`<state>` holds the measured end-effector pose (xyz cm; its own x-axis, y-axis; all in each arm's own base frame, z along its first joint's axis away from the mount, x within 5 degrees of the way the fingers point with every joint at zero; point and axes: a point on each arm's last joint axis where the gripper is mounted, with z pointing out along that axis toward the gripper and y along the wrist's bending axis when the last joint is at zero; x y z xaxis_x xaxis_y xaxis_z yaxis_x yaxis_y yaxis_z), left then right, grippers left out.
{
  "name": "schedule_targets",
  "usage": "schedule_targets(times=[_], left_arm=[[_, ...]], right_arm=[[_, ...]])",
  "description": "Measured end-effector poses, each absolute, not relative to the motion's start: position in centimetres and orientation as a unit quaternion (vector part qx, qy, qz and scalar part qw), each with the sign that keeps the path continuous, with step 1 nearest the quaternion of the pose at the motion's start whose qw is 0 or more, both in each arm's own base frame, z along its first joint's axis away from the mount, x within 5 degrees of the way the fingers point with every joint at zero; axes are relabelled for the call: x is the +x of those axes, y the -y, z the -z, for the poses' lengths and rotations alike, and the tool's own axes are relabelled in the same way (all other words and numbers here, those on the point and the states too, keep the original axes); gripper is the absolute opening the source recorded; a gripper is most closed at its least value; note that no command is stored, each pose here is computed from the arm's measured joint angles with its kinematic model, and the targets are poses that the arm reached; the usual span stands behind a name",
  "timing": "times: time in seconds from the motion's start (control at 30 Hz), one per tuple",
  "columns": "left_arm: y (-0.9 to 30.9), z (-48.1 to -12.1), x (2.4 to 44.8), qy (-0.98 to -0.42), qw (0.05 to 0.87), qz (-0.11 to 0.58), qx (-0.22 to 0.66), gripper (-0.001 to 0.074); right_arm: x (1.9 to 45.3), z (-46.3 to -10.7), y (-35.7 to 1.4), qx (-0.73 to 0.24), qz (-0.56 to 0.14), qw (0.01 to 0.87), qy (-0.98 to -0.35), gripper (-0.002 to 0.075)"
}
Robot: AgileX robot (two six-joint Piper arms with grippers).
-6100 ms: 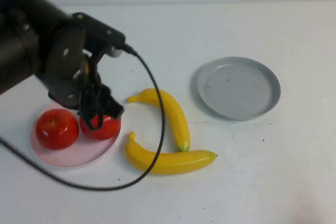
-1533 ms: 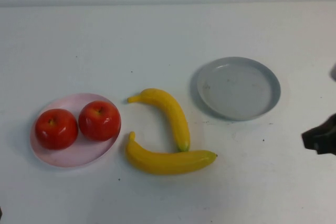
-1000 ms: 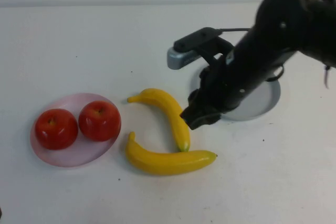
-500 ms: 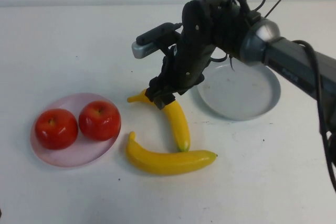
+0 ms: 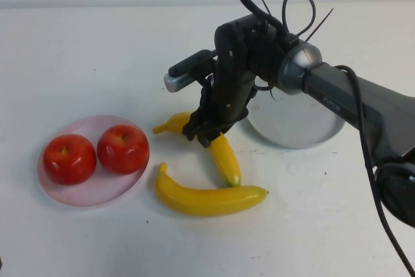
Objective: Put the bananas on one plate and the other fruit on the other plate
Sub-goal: Put another type of fruit in the right plate
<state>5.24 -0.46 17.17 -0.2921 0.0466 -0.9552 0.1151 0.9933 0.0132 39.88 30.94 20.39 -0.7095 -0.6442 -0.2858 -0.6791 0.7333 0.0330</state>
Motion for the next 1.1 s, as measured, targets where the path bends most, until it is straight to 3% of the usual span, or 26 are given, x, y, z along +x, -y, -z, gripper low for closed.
schedule_targets(times=[0.1,0.37,0.5,0.67,0.9,1.1], left_arm=[[0.5,-17.2,5.2,-0.803,0.593,0.029,0.050,0.0000],[0.5,-17.2,5.2,-0.803,0.593,0.029,0.050,-0.0001],[0.5,-17.2,5.2,-0.803,0.593,0.028,0.051,0.0000],[0.4,-17.2,5.2,-0.803,0.593,0.028,0.051,-0.0001],[0.4,-17.2,5.2,-0.803,0.593,0.028,0.051,-0.0001],[0.4,-17.2,5.2,-0.803,0.593,0.028,0.051,-0.0001]], right_arm=[[39.9,-20.4,-30.9,-0.359,-0.068,0.129,-0.922,0.0285],[40.2,-21.4,-31.1,-0.354,-0.072,0.153,-0.920,0.0286],[40.4,-25.5,-30.5,-0.333,-0.057,0.204,-0.919,0.0286],[41.6,-29.6,-26.7,-0.297,-0.014,0.246,-0.923,0.0286],[45.3,-28.2,-19.9,-0.183,0.023,0.227,-0.956,0.0286],[46.4,-26.1,-17.2,-0.152,0.034,0.195,-0.968,0.0286]])
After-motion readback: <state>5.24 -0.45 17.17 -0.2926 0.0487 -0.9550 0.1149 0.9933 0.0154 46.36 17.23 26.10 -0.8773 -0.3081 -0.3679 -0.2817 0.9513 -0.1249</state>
